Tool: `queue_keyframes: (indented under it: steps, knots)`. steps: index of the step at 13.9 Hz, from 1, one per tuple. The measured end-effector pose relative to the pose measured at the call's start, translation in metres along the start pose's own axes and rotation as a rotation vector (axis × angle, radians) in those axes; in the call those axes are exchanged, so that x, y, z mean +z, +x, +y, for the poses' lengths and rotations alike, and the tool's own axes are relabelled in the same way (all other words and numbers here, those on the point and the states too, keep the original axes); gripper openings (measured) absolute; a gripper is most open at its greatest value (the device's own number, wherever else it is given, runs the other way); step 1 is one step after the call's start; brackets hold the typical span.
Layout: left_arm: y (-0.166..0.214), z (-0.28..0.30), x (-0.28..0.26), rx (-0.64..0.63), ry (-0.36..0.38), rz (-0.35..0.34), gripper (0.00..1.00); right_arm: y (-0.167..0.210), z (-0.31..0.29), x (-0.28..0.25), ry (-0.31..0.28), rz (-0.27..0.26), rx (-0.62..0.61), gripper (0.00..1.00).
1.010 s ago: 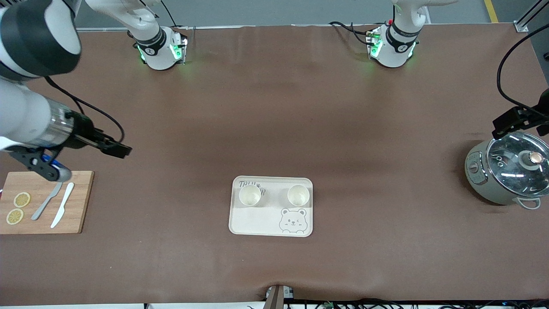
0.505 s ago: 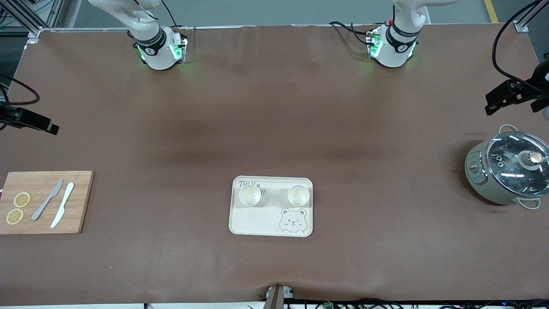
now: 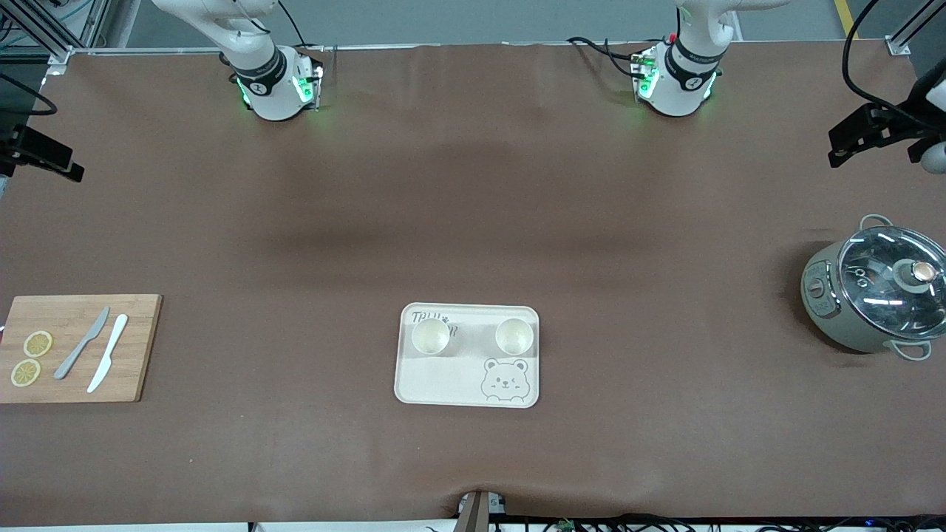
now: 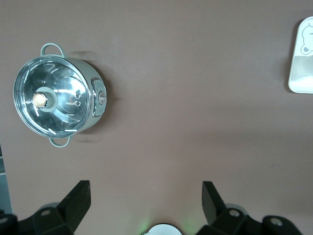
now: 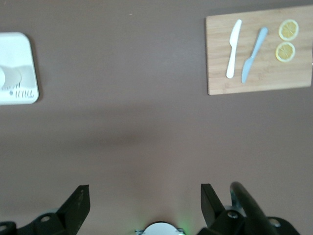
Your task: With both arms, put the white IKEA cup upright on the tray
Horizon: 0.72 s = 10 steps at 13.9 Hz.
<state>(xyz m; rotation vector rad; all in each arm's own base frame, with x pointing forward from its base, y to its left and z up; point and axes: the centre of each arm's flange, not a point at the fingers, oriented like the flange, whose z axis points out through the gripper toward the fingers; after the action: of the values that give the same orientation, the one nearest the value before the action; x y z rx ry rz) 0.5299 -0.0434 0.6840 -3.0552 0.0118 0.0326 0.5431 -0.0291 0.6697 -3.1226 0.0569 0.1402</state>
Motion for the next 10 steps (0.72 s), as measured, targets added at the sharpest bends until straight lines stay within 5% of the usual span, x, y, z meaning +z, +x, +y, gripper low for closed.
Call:
queue_keyframes:
  steps: [10]
  knots:
    - [-0.020, -0.011, 0.020, -0.009, -0.068, -0.002, 1.00, -0.024, -0.015, 0.007, -0.030, -0.008, -0.128, 1.00]
